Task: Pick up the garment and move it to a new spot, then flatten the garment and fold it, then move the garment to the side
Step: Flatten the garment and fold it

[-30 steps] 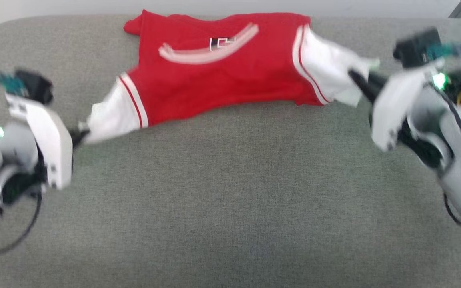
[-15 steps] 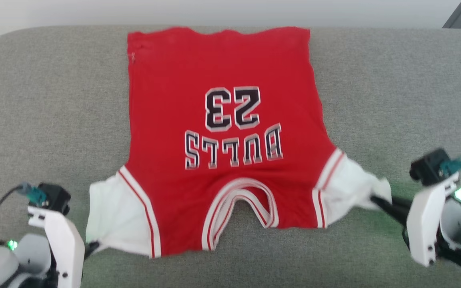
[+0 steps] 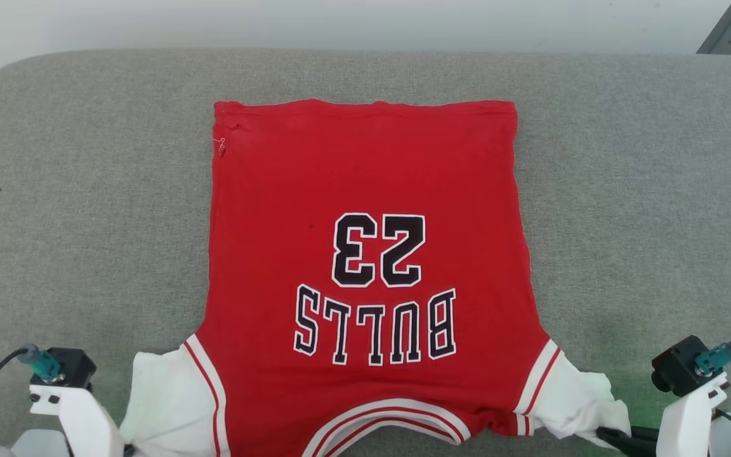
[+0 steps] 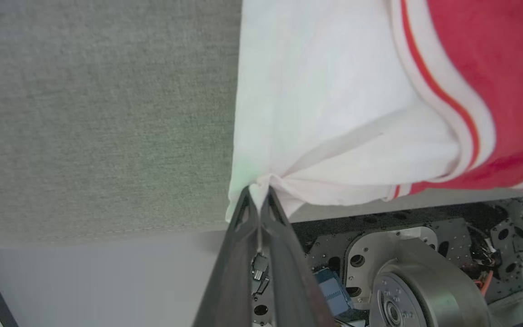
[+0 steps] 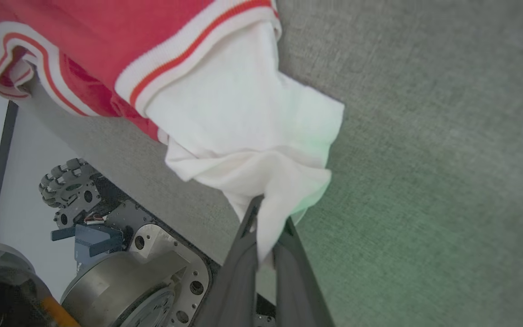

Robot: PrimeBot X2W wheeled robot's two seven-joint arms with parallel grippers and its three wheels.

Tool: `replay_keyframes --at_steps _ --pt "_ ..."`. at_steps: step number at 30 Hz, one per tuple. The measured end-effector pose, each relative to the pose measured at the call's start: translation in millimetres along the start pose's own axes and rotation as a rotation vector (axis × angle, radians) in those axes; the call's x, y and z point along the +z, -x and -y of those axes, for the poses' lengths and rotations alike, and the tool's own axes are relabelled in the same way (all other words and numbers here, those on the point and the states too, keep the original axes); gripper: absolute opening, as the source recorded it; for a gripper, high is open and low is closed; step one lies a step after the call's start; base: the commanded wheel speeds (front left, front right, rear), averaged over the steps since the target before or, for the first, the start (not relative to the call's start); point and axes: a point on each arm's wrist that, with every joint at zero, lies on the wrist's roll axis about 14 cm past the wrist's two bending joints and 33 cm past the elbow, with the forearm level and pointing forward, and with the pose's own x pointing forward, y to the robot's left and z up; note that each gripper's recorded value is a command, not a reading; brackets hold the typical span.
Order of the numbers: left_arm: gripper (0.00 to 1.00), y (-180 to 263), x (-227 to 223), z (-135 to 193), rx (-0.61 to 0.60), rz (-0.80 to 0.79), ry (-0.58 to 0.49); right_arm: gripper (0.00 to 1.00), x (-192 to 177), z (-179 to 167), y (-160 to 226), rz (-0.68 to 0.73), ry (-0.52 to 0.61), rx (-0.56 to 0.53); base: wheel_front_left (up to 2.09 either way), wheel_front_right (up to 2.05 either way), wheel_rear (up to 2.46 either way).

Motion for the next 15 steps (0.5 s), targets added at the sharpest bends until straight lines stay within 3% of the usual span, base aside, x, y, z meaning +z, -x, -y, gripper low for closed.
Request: replay_keyframes --at_steps 2,3,7,15 --pt "0.00 -0.7 4.4 6.4 -0.021 0.026 0.001 0.71 6.4 0.3 0.7 0.032 0.015 -0.016 0.00 0.00 0.00" --pt "0.00 -0.7 6.3 8.1 -0.027 0.036 0.001 1.00 11.0 0.6 1.4 0.048 0.031 -0.027 0.00 0.00 0.00" --pt "0.00 -1.2 15.9 17.7 -0.056 0.084 0.004 1.00 38.7 0.6 5.6 0.130 0.081 -0.067 0.00 0.00 0.00" --pt "0.00 -5.2 30.5 30.8 -0.102 0.138 0.009 1.00 139.8 -5.5 20.2 0.440 0.165 -0.164 0.00 0.00 0.00"
